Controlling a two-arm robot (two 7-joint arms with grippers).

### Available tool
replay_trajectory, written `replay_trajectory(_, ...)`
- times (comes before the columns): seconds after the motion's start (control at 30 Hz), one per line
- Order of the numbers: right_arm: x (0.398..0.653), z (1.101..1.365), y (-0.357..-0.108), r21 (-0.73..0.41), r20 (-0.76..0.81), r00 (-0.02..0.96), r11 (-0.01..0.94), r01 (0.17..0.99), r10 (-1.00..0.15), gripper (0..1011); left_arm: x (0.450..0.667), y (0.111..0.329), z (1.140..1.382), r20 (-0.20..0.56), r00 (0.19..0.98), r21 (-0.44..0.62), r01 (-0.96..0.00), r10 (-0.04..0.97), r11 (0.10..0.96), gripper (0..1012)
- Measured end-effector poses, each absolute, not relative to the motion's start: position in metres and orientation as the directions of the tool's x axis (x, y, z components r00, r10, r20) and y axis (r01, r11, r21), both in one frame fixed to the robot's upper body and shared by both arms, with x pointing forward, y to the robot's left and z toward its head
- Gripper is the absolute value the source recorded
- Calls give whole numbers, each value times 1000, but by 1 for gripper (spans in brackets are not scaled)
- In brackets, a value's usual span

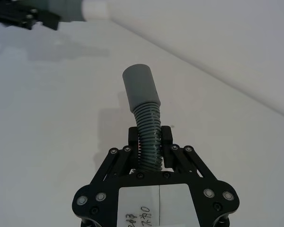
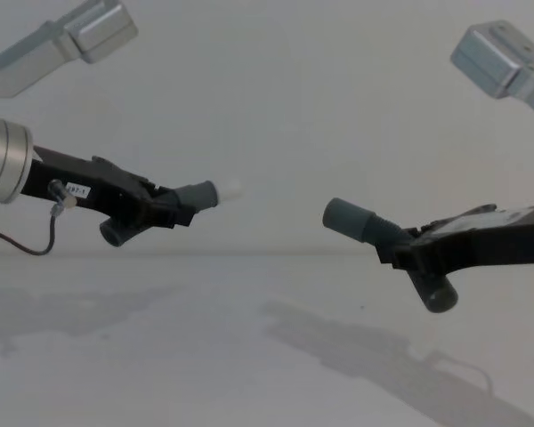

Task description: Use both hands to pick up one end of the pipe from the table, align the ends, and insert them.

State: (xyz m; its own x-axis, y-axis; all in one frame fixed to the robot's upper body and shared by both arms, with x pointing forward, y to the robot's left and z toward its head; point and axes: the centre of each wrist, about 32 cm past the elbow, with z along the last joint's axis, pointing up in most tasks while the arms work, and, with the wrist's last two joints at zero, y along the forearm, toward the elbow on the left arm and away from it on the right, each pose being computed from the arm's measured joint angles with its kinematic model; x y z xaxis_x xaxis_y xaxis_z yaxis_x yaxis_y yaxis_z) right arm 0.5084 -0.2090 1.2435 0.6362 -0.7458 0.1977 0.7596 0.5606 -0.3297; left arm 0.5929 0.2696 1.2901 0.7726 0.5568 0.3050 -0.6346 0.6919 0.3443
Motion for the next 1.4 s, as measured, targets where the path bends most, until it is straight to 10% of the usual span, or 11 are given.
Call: replay_trajectory(1.4, 492, 1253, -268, -388, 283, 874, 787, 480, -394, 265, 627, 300, 1300, 396, 916, 368, -229, 71, 901, 360)
